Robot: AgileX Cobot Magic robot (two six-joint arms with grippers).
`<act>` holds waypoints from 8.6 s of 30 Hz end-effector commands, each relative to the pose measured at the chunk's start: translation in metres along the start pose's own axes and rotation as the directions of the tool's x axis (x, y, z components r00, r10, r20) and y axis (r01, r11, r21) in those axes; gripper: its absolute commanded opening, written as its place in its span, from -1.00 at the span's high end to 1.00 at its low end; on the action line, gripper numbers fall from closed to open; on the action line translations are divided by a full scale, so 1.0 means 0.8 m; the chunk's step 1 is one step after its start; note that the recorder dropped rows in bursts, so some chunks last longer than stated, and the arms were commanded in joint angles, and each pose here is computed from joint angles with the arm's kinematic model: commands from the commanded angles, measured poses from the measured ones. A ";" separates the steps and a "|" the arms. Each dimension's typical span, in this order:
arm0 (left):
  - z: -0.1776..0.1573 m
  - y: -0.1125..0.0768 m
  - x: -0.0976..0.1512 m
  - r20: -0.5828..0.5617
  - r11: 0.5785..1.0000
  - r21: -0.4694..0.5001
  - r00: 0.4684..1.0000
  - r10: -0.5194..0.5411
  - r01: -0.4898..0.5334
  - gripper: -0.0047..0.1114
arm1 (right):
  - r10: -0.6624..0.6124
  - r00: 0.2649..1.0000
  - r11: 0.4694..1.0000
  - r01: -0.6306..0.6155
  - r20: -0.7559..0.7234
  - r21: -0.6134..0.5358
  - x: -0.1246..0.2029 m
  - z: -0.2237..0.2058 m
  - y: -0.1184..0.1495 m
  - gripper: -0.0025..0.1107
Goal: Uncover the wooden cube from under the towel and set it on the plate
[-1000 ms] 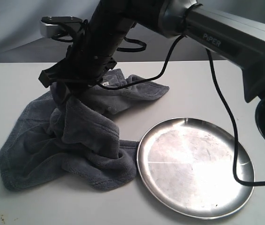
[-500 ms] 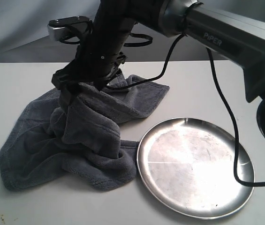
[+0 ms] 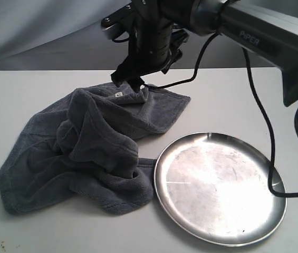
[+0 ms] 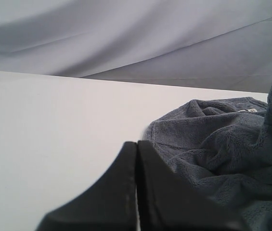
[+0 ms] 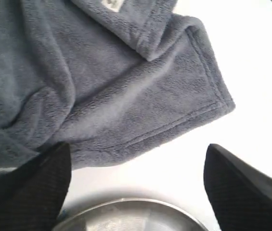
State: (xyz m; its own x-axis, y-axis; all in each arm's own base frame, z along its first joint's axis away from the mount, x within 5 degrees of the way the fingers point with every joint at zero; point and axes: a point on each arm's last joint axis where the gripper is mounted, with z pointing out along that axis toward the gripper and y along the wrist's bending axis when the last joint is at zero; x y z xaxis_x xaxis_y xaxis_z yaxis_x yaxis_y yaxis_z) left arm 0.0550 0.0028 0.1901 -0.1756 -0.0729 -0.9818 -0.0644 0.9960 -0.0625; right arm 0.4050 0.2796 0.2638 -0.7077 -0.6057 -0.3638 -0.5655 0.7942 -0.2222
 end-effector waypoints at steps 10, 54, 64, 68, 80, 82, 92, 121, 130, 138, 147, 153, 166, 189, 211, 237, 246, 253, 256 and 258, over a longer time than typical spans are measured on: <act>0.000 0.000 0.000 0.009 1.000 0.001 1.000 -0.004 0.004 0.92 | 0.463 0.875 0.881 -0.472 -0.141 -0.034 0.031 0.075 -0.103 -0.28; 0.000 0.000 0.000 0.009 1.000 0.001 1.000 -0.004 0.004 0.92 | 0.564 0.805 0.823 -0.567 -0.185 0.042 0.057 0.214 -0.082 0.39; 0.000 0.000 0.000 0.009 1.000 0.001 1.000 -0.004 0.004 0.92 | 0.533 0.829 0.842 -0.540 -0.170 0.011 0.050 0.201 -0.083 0.96; 0.000 0.000 0.000 0.009 1.000 0.001 1.000 -0.004 0.004 0.92 | 0.521 0.843 0.849 -0.528 -0.135 -0.023 0.041 0.180 -0.086 0.96; 0.000 0.000 0.000 0.009 1.000 0.001 1.000 -0.004 0.004 0.92 | 0.504 0.862 0.860 -0.506 -0.050 -0.067 0.022 0.127 -0.095 0.96; 0.000 0.000 0.000 0.009 1.000 0.001 1.000 -0.004 0.004 0.92 | 0.500 0.866 0.862 -0.500 -0.024 -0.079 0.018 0.114 -0.098 0.96; 0.000 0.000 0.000 0.009 1.000 0.001 1.000 -0.004 0.004 0.92 | 0.502 0.860 0.858 -0.482 0.091 -0.179 -0.001 0.065 -0.100 0.96; 0.000 0.000 0.000 0.009 1.000 0.001 1.000 -0.004 0.004 0.92 | 0.191 0.887 0.927 -0.023 0.420 -0.375 -0.047 -0.081 0.068 0.96; 0.000 0.000 0.000 0.009 1.000 0.001 1.000 -0.004 0.004 0.92 | -0.046 0.819 0.904 0.278 0.571 -0.325 -0.044 -0.114 0.161 0.96; 0.000 0.000 0.000 0.009 1.000 0.001 1.000 -0.004 0.004 0.92 | -0.129 0.772 0.871 0.388 0.622 -0.301 -0.037 -0.130 0.203 0.96; 0.000 0.000 0.000 0.009 1.000 0.001 1.000 -0.004 0.004 0.92 | -0.104 0.735 0.827 0.438 0.670 -0.352 -0.031 -0.148 0.241 0.96; 0.000 0.000 0.000 0.009 1.000 0.001 1.000 -0.004 0.004 0.92 | -0.103 0.718 0.805 0.466 0.688 -0.366 -0.025 -0.156 0.262 0.96; 0.000 0.000 0.000 0.009 1.000 0.001 1.000 -0.004 0.004 0.92 | 0.032 0.742 0.693 0.466 0.670 -0.550 -0.020 -0.172 0.280 0.96; 0.000 0.000 0.000 0.009 1.000 0.001 1.000 -0.004 0.004 0.92 | 0.003 0.741 0.633 0.518 0.672 -0.575 -0.007 -0.148 0.332 0.96; 0.000 0.000 0.000 0.009 1.000 0.001 1.000 -0.004 0.004 0.92 | -0.206 0.860 0.864 0.384 0.466 -0.327 -0.012 -0.064 0.272 0.96; 0.000 0.000 0.000 0.009 1.000 0.001 1.000 -0.004 0.004 0.92 | -0.241 0.968 0.928 0.253 0.074 -0.274 0.029 0.064 0.279 0.18; 0.000 0.000 0.000 0.009 1.000 0.001 1.000 -0.004 0.004 0.92 | -0.259 0.960 0.920 0.280 0.109 -0.275 0.023 0.042 0.274 -0.40; 0.000 0.000 0.000 0.009 1.000 0.001 1.000 -0.004 0.004 0.92 | -0.261 0.953 0.910 0.297 0.157 -0.290 0.015 0.008 0.266 -0.52; 0.000 0.000 0.000 0.009 1.000 0.001 1.000 -0.004 0.004 0.92 | -0.275 0.943 0.904 0.320 0.188 -0.285 0.012 -0.007 0.261 -0.52; 0.000 0.000 0.000 0.009 1.000 0.001 1.000 -0.004 0.004 0.92 | -0.317 0.924 0.889 0.368 0.214 -0.273 0.010 -0.016 0.259 -0.52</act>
State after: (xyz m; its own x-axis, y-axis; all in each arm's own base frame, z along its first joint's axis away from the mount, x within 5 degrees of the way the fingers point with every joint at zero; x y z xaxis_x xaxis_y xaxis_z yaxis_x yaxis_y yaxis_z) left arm 0.0550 0.0028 0.1901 -0.1756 -0.0729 -0.9818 -0.0644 0.9960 -0.0625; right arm 0.2776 0.4409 0.2112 -0.4243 -0.7918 -0.4394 -0.8632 0.5003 -0.0681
